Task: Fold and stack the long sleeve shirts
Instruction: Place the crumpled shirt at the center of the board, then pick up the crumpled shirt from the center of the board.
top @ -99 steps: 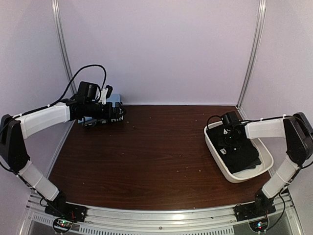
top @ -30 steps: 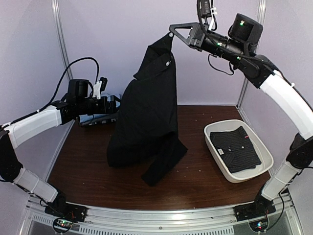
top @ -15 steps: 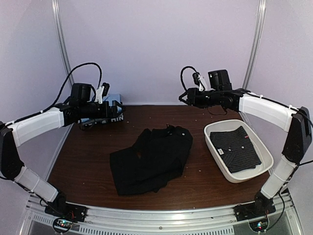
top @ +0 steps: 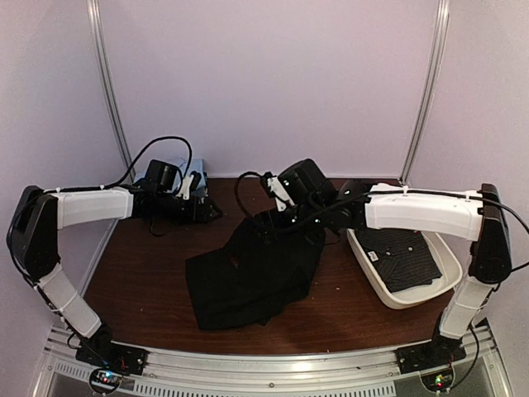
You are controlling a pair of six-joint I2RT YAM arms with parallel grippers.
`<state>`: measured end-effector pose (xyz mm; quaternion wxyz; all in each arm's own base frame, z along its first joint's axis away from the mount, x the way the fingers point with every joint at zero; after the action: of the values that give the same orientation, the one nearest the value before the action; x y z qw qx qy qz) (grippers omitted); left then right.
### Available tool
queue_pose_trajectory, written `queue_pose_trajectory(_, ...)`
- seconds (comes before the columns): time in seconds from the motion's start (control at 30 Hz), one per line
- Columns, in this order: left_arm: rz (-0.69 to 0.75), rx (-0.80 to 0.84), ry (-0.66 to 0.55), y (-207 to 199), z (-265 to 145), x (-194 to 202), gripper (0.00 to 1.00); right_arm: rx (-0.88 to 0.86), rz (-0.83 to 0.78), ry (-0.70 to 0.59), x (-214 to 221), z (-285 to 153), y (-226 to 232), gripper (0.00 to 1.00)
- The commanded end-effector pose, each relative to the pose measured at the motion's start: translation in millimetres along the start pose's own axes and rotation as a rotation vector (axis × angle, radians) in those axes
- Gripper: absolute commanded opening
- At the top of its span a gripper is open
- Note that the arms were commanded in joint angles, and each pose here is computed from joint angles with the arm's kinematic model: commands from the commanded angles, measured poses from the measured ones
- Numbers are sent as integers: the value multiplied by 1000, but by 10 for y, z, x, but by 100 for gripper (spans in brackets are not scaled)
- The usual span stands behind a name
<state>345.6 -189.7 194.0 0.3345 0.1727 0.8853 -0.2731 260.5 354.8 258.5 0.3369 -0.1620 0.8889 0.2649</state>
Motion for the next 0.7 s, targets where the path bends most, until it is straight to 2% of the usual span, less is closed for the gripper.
queue_pose_trajectory(0.0,-10,16,75,-50,277,81,95,69,-17,35,215,228,154,82)
queue_pose_trajectory(0.13,-39,-4,139,-3,524,173,92,58,-39,81,353,470,330,82)
queue_pose_trajectory(0.3,-45,-8,185,-2,770,253,88,76,-40,125,493,708,333,80)
queue_pose_trajectory(0.5,-58,-12,234,12,1005,356,77,113,-23,132,584,811,263,79)
queue_pose_trajectory(0.67,-49,11,255,-66,1123,397,67,56,-34,175,696,795,296,80)
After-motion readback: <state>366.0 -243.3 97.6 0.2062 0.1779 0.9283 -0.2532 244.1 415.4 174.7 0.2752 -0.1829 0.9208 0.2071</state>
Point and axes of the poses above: each gripper's point midway between its finger pads, its own z axis out along the fingers, its own y axis along the line the jaws close on, x = y × z, the point moved 8 cm from there along -z, back along the fingers, and after that the axes turned 9 degrees about z, right-handed, at the moved point
